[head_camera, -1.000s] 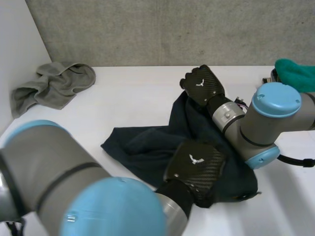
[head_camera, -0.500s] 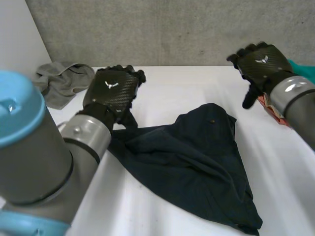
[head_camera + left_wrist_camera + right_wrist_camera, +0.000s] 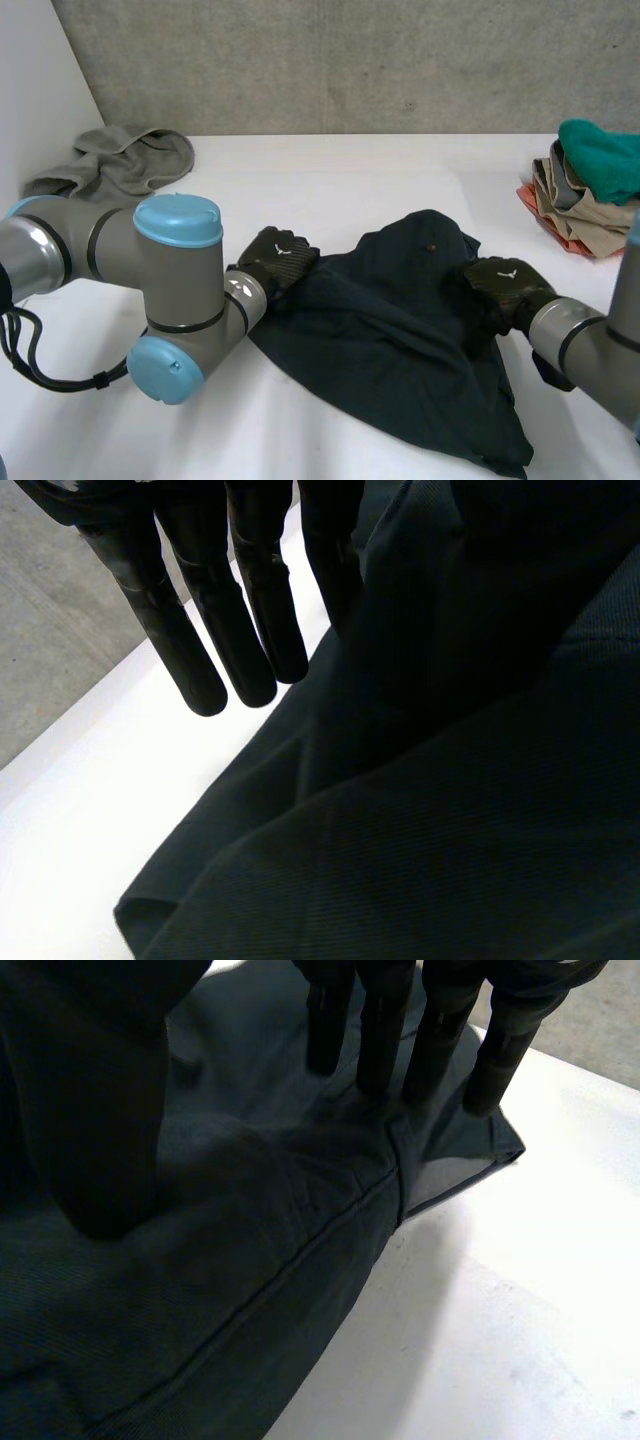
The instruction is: Fold the laundry.
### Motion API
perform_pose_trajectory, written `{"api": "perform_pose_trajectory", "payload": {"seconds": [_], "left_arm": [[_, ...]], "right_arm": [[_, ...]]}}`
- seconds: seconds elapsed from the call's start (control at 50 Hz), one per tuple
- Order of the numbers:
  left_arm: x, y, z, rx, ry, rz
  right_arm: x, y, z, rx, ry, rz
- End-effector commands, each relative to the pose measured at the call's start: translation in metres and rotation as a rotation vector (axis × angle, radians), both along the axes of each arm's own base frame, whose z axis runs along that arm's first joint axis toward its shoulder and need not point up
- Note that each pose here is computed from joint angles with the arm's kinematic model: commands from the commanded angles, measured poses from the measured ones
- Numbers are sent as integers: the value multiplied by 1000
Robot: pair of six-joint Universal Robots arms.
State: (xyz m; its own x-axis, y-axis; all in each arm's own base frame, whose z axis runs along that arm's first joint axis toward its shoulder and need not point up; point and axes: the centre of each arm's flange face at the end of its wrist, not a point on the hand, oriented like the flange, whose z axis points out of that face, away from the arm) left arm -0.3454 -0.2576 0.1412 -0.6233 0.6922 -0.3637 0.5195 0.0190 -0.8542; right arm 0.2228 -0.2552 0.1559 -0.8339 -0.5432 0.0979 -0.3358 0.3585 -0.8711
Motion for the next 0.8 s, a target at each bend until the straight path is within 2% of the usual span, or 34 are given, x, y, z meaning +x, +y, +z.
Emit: {"api": "perform_pose_trajectory", "payload": {"seconds": [0.02, 0.12, 0.16, 0.28, 0.38, 0.42, 0.56, 0.74, 0.8], "left_arm": [[-2, 5, 2, -5, 3, -5], [-3, 7, 22, -50, 22, 6], [2, 7, 51, -112, 55, 43], [18, 17, 140, -302, 179, 113], [36, 39, 215, -478, 320, 119], [39, 44, 228, -517, 352, 119], [43, 50, 230, -525, 356, 121], [44, 56, 209, -460, 308, 116], [48, 68, 225, -490, 338, 108]], "right_arm": [[4, -12, -18, -69, 67, 23], [1, -25, -10, -167, 99, -3], [0, -30, 10, -249, 94, -22], [1, -24, 121, -608, 43, -28], [-2, -16, 180, -767, 4, -47], [-3, -9, 196, -802, -5, -47], [-4, 4, 215, -759, 1, -28], [-4, 13, 200, -639, 29, 12], [-3, 19, 207, -635, 28, 33]]}}
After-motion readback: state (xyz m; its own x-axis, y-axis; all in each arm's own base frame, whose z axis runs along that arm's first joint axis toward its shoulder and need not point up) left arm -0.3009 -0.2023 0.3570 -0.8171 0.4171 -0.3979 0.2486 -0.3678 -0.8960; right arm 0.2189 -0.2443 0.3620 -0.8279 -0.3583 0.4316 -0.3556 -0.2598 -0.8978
